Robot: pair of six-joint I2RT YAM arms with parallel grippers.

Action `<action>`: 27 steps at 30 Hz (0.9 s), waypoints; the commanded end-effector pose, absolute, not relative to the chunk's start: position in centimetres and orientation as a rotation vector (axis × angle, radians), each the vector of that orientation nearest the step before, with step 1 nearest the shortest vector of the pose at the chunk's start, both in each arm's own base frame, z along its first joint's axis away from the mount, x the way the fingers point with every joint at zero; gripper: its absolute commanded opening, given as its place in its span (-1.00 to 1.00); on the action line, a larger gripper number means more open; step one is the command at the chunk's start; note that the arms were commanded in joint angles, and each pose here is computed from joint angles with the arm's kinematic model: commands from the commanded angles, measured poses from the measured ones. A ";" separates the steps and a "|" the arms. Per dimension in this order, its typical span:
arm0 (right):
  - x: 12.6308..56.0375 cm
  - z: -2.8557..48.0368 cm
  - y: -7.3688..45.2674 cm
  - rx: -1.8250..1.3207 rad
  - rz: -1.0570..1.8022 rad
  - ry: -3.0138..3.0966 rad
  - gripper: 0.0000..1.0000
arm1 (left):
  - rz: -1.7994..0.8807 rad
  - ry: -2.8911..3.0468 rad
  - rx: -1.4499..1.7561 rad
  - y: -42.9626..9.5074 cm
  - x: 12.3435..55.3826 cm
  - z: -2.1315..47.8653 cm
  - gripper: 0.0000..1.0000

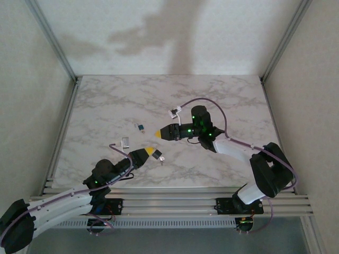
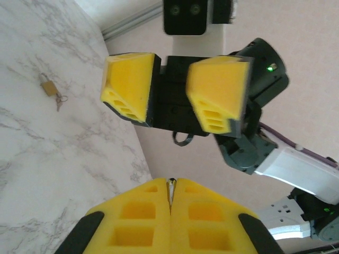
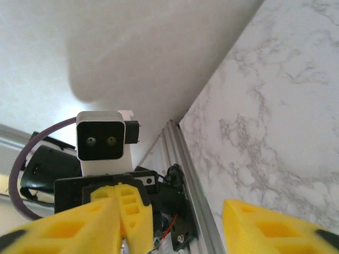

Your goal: Lock with the key

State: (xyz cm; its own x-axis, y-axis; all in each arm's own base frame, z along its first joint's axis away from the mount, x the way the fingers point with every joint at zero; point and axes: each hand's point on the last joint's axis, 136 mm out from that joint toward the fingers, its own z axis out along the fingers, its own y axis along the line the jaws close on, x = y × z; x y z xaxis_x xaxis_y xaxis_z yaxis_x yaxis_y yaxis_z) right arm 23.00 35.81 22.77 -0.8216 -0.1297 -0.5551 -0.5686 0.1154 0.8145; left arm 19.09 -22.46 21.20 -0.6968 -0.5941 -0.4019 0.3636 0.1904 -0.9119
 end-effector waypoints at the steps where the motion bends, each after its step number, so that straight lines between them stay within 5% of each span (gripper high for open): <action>1: 24.3 24.1 34.6 -0.663 1.611 2.019 0.36 | -1.634 1.711 -0.225 -22.5 19.1 21.2 -1.00; 7: 24.8 24.4 32.9 -0.626 1.491 2.048 0.98 | -1.631 1.742 -0.221 -22.8 19.7 20.7 -1.00; 27: 28.5 22.1 25.7 -0.219 1.140 2.111 0.98 | -1.664 1.790 -0.219 -23.8 22.6 20.2 -1.00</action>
